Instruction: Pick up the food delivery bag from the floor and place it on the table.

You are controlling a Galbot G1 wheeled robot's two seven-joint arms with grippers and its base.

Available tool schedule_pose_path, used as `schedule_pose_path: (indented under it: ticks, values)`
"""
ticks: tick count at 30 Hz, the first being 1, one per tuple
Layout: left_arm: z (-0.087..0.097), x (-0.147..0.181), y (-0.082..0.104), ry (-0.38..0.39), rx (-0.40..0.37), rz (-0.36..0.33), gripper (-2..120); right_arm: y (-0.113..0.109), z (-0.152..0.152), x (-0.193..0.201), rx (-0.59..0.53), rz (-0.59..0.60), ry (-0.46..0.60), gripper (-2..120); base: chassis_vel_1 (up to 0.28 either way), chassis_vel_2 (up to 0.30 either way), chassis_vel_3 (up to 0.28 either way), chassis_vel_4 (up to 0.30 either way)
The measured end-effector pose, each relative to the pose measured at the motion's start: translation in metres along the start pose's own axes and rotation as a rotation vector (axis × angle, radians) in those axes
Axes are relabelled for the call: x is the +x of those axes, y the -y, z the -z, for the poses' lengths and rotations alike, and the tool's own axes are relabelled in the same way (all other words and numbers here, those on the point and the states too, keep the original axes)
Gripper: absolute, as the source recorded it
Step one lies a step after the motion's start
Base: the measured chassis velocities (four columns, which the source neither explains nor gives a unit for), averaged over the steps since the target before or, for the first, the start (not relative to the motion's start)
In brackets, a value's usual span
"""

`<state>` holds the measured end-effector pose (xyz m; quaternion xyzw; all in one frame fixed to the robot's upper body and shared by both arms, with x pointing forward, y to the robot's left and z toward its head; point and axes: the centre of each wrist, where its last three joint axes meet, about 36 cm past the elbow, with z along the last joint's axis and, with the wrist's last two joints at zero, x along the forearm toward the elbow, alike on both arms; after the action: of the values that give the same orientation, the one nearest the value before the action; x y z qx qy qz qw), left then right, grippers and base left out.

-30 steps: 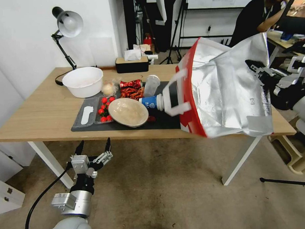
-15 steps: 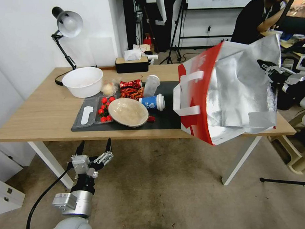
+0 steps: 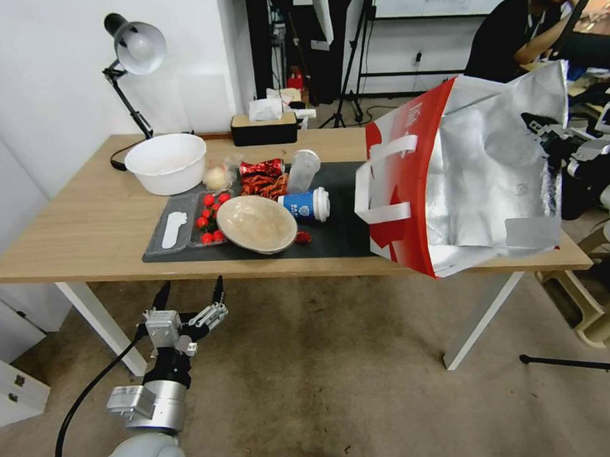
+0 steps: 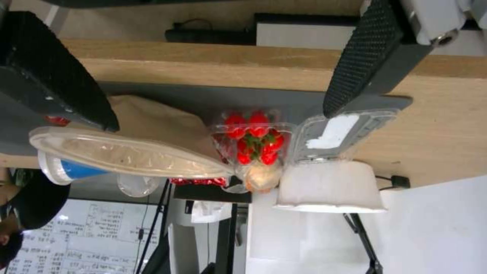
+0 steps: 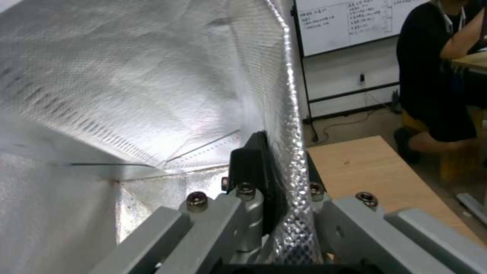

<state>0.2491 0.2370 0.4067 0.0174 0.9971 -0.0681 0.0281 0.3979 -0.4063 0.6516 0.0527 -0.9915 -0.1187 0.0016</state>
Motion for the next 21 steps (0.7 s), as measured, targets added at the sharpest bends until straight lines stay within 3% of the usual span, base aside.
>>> schedule_pose_path:
  ticks: [2, 13, 19, 21]
  values:
    - [-0.0001, 0.0, 0.0001, 0.0, 0.0, -0.001, 100, 0.0, -0.0001, -0.0001, 0.001, -0.001, 0.0, 0, 0.0, 0.0, 0.0, 0.0]
    - [-0.0017, 0.0006, 0.0009, 0.004, 0.004, -0.013, 100, -0.0007, 0.0027, -0.0012, 0.026, -0.001, 0.014, 39, 0.0, 0.0, 0.0, 0.0]
    - [-0.0021, 0.001, 0.0014, 0.005, 0.004, -0.017, 100, -0.0026, 0.0054, -0.001, 0.049, 0.03, 0.122, 64, 0.0, 0.0, 0.0, 0.0]
    - [-0.0021, 0.001, 0.0015, 0.005, 0.004, -0.019, 100, -0.0026, 0.0056, -0.0008, 0.048, 0.049, 0.147, 68, 0.0, 0.0, 0.0, 0.0]
